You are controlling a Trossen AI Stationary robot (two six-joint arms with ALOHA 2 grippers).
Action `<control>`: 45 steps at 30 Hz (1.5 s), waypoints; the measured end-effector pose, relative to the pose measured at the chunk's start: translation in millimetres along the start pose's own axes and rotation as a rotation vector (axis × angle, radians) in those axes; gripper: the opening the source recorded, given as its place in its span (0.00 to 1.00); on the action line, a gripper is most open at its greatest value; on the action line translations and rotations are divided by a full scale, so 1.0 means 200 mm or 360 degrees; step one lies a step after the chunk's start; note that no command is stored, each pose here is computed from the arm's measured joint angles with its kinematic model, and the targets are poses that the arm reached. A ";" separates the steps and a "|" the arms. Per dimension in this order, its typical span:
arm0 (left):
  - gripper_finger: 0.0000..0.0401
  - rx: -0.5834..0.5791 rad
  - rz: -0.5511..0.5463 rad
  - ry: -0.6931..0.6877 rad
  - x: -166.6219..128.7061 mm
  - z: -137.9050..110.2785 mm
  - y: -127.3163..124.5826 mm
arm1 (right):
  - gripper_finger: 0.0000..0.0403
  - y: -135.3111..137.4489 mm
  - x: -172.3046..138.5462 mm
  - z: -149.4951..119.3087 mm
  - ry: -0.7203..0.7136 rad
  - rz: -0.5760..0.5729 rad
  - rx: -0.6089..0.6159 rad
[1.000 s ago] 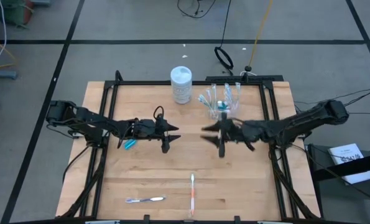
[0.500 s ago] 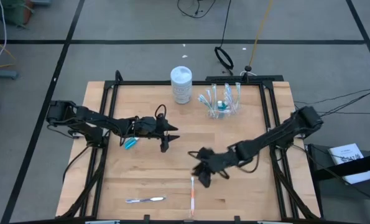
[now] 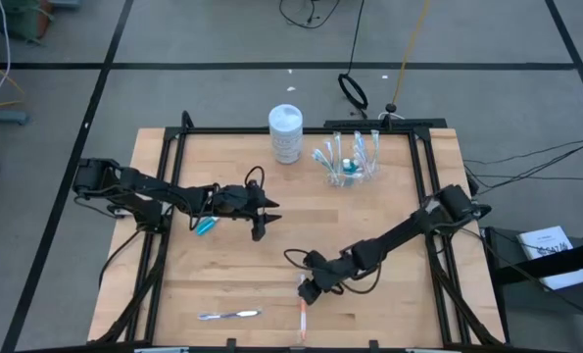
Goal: Pick & Place toothbrushing station
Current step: Put the white and orange toothbrush into the transparent mesh organizer
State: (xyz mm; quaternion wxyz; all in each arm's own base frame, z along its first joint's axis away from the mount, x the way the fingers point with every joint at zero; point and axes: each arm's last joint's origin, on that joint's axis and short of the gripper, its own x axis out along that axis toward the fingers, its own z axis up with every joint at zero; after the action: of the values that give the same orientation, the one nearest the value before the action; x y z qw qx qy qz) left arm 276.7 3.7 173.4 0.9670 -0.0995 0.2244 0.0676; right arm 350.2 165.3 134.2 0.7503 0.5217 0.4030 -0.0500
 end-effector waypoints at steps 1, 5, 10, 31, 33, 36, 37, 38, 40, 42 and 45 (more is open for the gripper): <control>0.46 0.0000 -0.0006 0.0004 0.00 0.00 0.00 | 0.32 -0.01 0.02 0.00 0.0002 -0.0012 -0.0005; 0.46 0.0008 -0.0004 0.0012 0.00 0.00 0.00 | 0.32 -0.06 0.05 0.02 0.0003 -0.0065 0.0008; 0.46 0.0027 -0.0006 0.0011 0.00 0.00 0.00 | 0.32 -0.07 0.05 0.05 -0.0027 -0.0084 0.0008; 0.51 0.0918 -0.0991 0.0101 0.08 -0.29 -0.49 | 0.32 -0.06 0.05 0.12 0.0038 0.0025 -0.0129; 0.55 0.0901 -0.1023 0.0135 0.13 -0.28 -0.52 | 0.32 -0.06 0.05 0.12 0.0038 0.0025 -0.0128; 0.61 0.0897 -0.1148 0.0263 0.21 -0.32 -0.56 | 0.32 -0.06 0.05 0.12 0.0036 0.0028 -0.0129; 0.62 0.0900 -0.1172 0.0296 0.23 -0.33 -0.58 | 0.32 -0.07 0.05 0.12 0.0038 0.0024 -0.0132; 0.63 0.0919 -0.1181 0.0327 0.25 -0.35 -0.59 | 0.32 -0.07 0.05 0.12 0.0039 0.0019 -0.0135; 0.63 0.0982 -0.1184 0.0405 0.28 -0.39 -0.59 | 0.32 -0.07 0.05 0.12 0.0045 0.0005 -0.0138; 0.59 0.1045 -0.1157 0.0440 0.30 -0.42 -0.60 | 0.32 -0.07 0.05 0.12 0.0049 -0.0002 -0.0167; 0.50 0.1078 -0.1138 0.0452 0.31 -0.44 -0.60 | 0.32 -0.08 0.05 0.12 0.0053 -0.0008 -0.0219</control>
State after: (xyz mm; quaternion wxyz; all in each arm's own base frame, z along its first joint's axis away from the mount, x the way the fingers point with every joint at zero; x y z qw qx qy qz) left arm 315.9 -126.8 87.4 0.8677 0.1408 0.3149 -0.3581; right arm 362.4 142.6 119.4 0.7774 0.4686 0.4193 -0.0155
